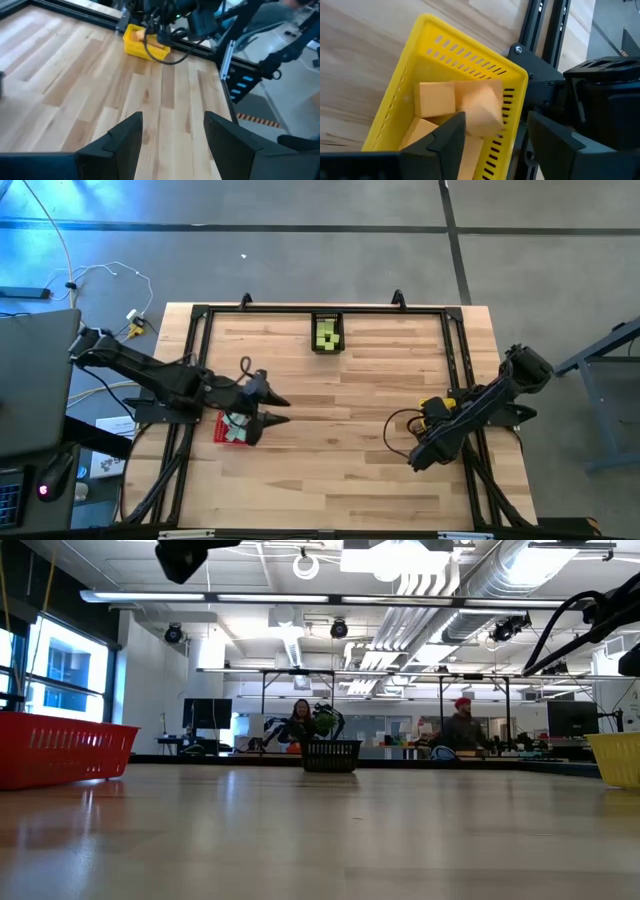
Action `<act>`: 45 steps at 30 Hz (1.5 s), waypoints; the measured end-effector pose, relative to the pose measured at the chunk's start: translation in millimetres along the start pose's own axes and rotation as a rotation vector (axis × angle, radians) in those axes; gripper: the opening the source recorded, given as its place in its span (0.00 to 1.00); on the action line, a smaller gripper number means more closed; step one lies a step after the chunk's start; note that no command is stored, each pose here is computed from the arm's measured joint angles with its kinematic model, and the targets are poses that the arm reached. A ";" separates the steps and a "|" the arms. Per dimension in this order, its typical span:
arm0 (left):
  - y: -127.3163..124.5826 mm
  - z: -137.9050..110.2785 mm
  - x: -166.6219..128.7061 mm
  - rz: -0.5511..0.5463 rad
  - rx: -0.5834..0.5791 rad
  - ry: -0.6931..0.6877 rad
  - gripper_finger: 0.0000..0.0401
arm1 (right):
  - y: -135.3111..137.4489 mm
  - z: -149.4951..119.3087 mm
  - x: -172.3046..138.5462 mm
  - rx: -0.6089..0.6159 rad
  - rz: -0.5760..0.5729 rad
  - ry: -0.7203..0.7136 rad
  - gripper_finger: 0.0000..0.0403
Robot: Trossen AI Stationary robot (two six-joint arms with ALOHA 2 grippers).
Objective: Sort & place blocks by color
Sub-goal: Return to Home Position
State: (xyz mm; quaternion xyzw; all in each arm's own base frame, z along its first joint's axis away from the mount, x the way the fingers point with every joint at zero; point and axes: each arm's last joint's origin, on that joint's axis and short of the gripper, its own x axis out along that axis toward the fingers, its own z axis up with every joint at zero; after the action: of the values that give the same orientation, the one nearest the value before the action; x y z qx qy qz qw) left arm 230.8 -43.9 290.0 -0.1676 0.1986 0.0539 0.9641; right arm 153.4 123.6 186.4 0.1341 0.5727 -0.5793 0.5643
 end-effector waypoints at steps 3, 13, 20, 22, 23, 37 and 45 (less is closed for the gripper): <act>5.4 -3.6 -13.2 -0.007 -0.007 -0.027 0.50 | -3.9 2.2 -1.9 0.000 0.016 -0.016 0.51; 37.1 -52.6 -44.8 -0.064 -0.060 -0.164 0.50 | -35.6 26.8 -23.0 0.027 0.411 -0.288 0.52; 53.3 -80.4 -57.3 -0.109 -0.035 -0.266 0.50 | -59.5 45.0 -43.8 0.009 0.735 -0.548 0.52; 56.4 -84.8 -61.1 -0.113 0.004 -0.289 0.50 | -67.4 49.6 -49.1 0.005 0.796 -0.611 0.52; 57.7 -87.1 -63.0 -0.121 0.028 -0.298 0.50 | -71.3 51.8 -51.9 0.005 0.826 -0.643 0.52; 71.4 -118.1 -74.5 -0.239 0.224 -0.372 0.50 | -70.2 54.5 -47.5 -0.115 1.138 -0.864 0.52; 78.3 -134.4 -71.6 -0.232 0.274 -0.392 0.50 | -43.9 54.1 -20.5 -0.248 1.409 -1.017 0.52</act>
State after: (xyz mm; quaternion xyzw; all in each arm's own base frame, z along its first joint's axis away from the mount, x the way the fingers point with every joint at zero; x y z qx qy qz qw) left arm 102.8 -19.5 178.9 -0.0437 -0.0071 -0.0532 0.9976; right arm 151.3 76.9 242.0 0.1198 0.0945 -0.0194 0.9881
